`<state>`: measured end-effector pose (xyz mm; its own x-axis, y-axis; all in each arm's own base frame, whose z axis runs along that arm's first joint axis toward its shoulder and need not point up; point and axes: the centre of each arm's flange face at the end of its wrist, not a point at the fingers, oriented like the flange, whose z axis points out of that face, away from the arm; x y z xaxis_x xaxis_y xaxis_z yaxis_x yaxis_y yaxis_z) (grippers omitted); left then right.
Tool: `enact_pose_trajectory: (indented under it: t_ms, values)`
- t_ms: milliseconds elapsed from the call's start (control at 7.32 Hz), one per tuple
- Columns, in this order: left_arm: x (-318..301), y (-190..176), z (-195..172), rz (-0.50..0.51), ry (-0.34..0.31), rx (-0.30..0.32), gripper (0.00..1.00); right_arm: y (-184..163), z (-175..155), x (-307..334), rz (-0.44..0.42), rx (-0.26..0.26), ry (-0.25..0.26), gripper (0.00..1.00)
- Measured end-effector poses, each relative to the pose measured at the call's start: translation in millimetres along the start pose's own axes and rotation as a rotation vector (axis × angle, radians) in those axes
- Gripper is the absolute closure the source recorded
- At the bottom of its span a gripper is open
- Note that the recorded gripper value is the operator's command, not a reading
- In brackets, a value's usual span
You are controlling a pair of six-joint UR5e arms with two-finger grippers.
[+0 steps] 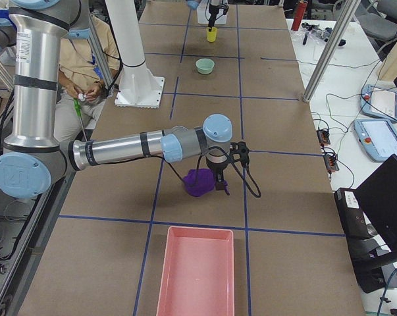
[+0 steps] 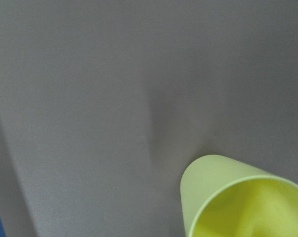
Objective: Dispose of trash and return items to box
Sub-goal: 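Reach the left gripper down and grasp the yellow cup, then lift the yellow cup with the left gripper and carry it over the clear bin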
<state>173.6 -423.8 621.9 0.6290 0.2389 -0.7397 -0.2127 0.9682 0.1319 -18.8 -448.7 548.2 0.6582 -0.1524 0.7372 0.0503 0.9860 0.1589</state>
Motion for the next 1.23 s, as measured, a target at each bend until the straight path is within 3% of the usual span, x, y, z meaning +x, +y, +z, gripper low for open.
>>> enact_pose_trajectory:
  t_ms: [273,683,957,1230]
  values:
    - [16,-3,-18,0.026,0.017,0.033,1.00,0,-1,-1,-0.004,0.003,-0.001,0.00]
    - [12,-9,-113,0.014,0.010,0.205,1.00,-1,-1,-2,-0.005,0.004,-0.002,0.00]
    - [-57,-2,-153,0.041,-0.064,0.272,1.00,-1,-1,-2,-0.005,0.005,-0.003,0.00]
    - [-158,19,-163,0.061,-0.143,0.251,1.00,-1,0,-2,-0.006,0.004,-0.003,0.00]
